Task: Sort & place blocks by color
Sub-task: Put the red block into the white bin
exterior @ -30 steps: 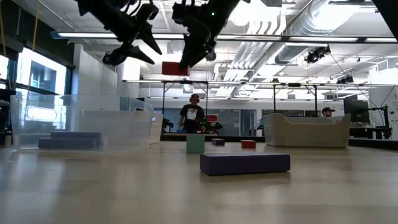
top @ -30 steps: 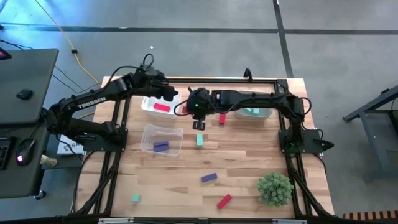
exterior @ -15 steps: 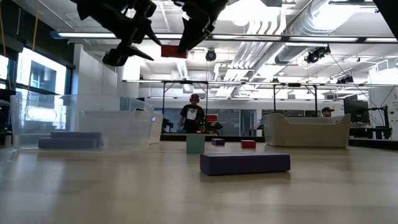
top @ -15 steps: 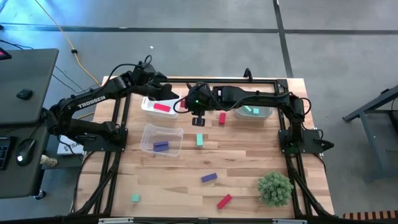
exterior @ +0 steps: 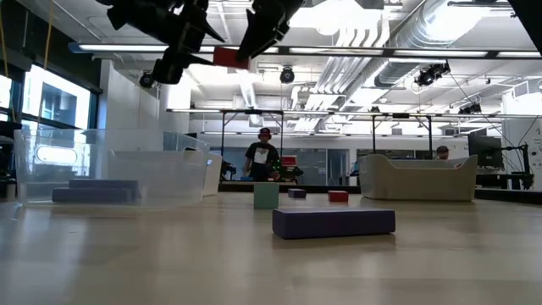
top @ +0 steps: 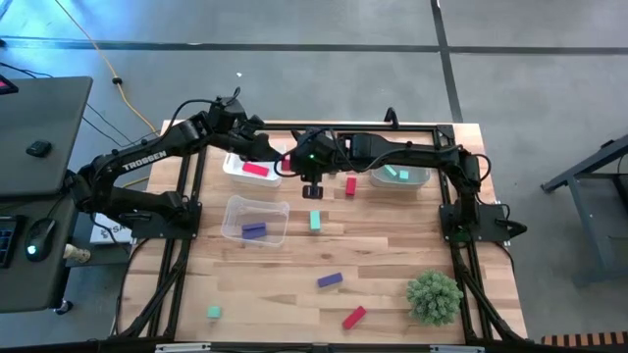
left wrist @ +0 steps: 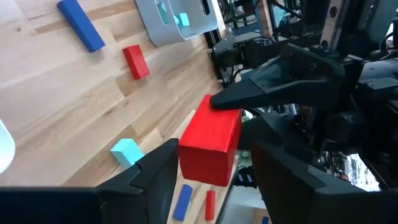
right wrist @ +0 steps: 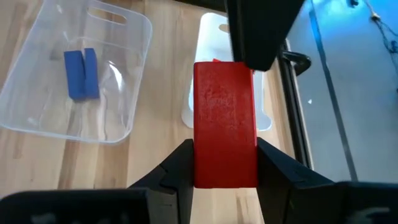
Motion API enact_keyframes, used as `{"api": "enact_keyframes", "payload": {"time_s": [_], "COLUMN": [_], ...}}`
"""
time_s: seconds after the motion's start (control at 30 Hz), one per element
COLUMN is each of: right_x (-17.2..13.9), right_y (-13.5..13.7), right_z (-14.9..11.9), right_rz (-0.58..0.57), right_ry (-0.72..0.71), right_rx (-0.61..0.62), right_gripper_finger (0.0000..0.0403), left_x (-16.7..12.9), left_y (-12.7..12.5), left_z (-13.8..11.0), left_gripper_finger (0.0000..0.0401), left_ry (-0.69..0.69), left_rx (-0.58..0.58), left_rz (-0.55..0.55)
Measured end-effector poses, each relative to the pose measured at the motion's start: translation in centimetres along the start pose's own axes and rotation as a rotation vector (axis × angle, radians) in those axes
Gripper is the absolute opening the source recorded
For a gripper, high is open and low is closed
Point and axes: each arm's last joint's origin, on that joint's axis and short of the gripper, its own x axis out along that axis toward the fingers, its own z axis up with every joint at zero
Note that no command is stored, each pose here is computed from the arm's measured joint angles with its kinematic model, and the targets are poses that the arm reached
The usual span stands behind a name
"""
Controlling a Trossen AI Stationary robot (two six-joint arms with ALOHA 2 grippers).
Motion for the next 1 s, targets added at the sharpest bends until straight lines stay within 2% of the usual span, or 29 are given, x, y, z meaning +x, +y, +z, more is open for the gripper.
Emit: {"api": "enact_keyframes", "payload": {"time_s": [0.23,0.83,1.0], "right_x": [-0.2,-0.2,-0.1], "right_y": [0.8,0.2,0.0], "right_z": [0.1,1.3,1.3], "right_rz": [0.017,-0.056,-0.064], "right_ry": [0.003,-0.116,-0.121], "right_rx": [0.006,0.037,0.042], "right_gripper_finger": [0.0107,0.0107,0.0107], "left_x": [0.0,0.0,0.0], "left_y": [0.0,-0.1,-0.1], "left_z": [0.0,-0.1,-0.1], "left_gripper_finger": [0.0193,0.0193,0.0175], "left_ry": [-0.002,0.042,0.040], "left_rx": [0.008,0.008,0.010], "left_rz": [0.002,-0.034,-0.035]}}
